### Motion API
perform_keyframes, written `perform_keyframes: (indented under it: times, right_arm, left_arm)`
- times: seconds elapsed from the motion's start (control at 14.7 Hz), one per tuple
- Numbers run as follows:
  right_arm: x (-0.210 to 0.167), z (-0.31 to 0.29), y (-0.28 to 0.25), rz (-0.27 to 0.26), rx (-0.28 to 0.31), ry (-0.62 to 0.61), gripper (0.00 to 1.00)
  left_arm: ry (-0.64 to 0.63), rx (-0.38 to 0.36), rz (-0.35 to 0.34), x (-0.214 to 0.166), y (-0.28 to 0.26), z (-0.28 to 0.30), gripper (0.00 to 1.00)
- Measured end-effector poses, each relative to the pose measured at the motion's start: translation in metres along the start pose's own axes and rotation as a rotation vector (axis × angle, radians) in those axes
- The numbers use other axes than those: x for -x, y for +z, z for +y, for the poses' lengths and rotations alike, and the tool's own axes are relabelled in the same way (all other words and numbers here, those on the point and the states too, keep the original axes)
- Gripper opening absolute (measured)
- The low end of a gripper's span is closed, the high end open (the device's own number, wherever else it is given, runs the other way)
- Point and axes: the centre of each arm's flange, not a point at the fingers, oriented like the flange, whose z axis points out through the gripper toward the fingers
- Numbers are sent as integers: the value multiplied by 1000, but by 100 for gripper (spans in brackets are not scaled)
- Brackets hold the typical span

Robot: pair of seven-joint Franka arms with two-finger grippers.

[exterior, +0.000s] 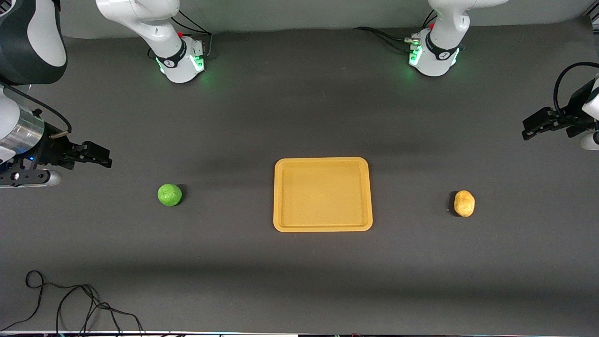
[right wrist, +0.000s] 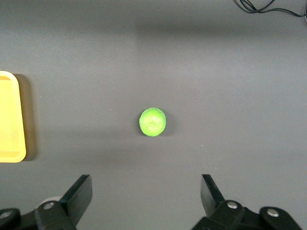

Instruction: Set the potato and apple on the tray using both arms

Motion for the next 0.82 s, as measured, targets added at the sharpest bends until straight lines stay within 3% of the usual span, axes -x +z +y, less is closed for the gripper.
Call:
perform_keyframes:
  times: [0.54,0.82]
  right_arm:
    - [-1,0,0,13,-1,14,100]
    - [-1,0,2,9,0,15,100]
  left_arm:
    - [1,1,27,-3,1,1,100]
    - [20,5,38,-22,34,11,100]
